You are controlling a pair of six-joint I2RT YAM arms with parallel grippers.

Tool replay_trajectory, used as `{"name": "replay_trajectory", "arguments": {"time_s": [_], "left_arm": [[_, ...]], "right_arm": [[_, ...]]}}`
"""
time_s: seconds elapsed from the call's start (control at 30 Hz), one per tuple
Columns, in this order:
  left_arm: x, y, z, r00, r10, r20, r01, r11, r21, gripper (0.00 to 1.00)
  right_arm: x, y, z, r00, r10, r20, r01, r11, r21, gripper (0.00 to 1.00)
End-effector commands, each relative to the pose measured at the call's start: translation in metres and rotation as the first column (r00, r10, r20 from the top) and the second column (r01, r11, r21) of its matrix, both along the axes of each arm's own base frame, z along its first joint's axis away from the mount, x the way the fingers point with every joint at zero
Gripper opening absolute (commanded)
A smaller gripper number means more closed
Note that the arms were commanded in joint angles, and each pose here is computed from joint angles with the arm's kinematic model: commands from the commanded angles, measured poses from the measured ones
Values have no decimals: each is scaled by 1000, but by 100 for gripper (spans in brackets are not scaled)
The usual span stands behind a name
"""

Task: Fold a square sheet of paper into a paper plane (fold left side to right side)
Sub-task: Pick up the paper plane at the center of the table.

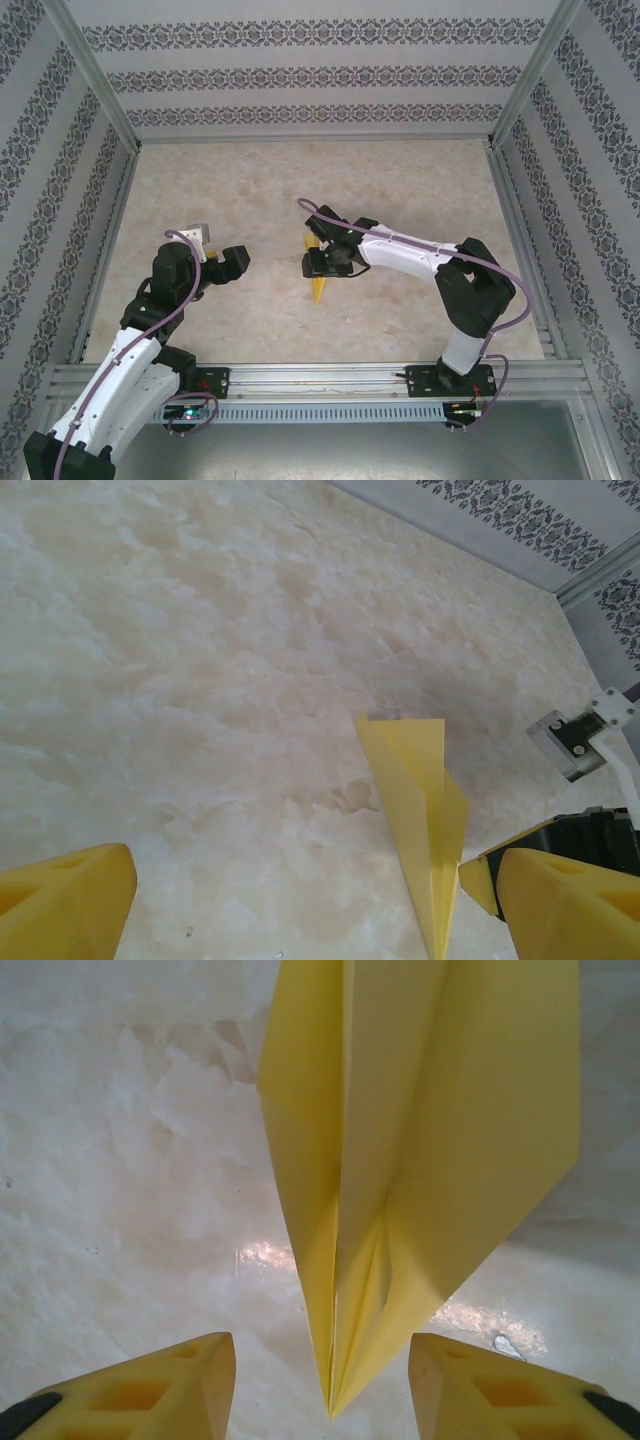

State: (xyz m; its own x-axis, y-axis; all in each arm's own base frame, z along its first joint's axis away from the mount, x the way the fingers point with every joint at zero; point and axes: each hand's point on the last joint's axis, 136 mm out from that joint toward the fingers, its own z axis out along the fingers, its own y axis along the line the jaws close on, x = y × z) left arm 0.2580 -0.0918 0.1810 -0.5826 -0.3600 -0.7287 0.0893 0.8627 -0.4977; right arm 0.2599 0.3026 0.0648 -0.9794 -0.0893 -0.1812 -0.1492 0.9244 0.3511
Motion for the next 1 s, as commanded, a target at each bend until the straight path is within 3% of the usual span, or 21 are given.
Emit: {"name": "replay_trajectory", "arguments": {"time_s": [0.0,0.77,0.97], "left_arm": [[-3,5,-8,1000,7,-18,-7,1000,17,93],[-5,8,-10,1000,9,-29,-8,999,38,94],[-5,8,-10,1000,9,-30,-8,999,37,94]], "right_arm": [[5,4,-2,1000,-11,8,11,1000,-9,46],[11,2,-28,999,-38,-22,37,998,-45,29],[11,3,-32,999,-40,-28,39,998,-46,29]]}}
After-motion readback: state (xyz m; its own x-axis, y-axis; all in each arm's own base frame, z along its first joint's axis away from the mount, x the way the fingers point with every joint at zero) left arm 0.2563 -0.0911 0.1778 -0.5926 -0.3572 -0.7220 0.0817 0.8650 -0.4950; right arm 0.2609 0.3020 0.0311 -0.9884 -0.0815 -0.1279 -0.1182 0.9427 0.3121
